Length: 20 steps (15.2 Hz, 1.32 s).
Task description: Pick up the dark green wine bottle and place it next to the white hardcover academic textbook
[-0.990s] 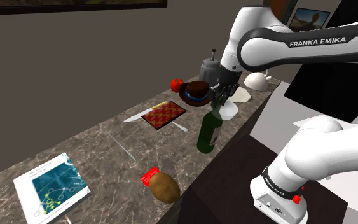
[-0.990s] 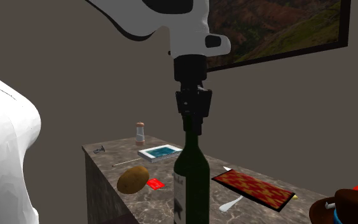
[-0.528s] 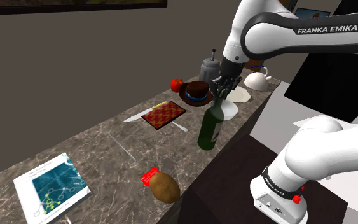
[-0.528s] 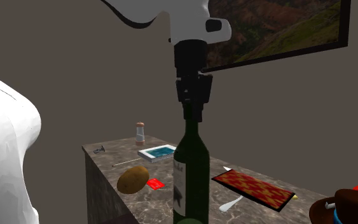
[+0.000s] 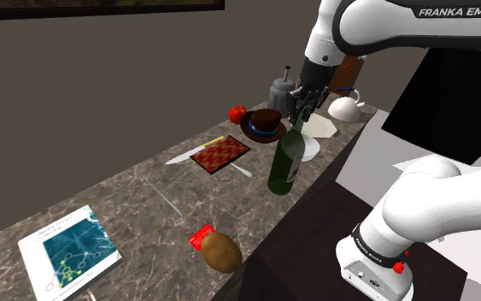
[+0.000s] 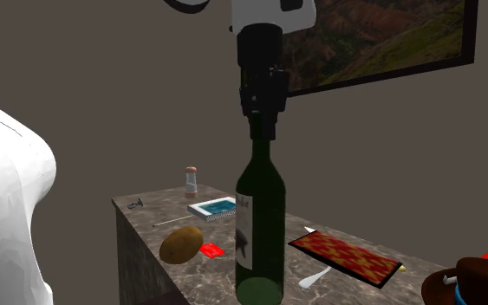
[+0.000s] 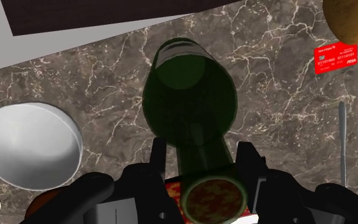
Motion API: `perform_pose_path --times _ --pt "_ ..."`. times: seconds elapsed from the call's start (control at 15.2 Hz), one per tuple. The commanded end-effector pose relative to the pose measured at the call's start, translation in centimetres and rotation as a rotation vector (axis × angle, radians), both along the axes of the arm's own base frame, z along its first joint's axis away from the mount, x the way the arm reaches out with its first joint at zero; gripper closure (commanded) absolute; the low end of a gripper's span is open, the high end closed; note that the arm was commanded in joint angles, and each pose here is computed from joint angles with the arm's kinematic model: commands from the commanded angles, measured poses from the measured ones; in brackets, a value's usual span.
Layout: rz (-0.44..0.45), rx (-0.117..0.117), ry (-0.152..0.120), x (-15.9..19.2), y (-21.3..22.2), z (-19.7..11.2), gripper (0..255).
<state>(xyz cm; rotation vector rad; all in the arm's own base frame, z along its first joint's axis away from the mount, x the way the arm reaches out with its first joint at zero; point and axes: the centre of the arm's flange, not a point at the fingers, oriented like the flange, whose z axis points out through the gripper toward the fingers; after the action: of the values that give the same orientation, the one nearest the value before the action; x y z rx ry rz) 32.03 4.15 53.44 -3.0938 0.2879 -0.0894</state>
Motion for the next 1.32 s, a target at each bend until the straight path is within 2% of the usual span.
perform_pose_path --times 0.0,1.25 --pt "0.000 0.000 0.000 0.0 0.1 1.1 255" --pt "0.000 0.000 0.000 0.0 0.1 11.1 255"
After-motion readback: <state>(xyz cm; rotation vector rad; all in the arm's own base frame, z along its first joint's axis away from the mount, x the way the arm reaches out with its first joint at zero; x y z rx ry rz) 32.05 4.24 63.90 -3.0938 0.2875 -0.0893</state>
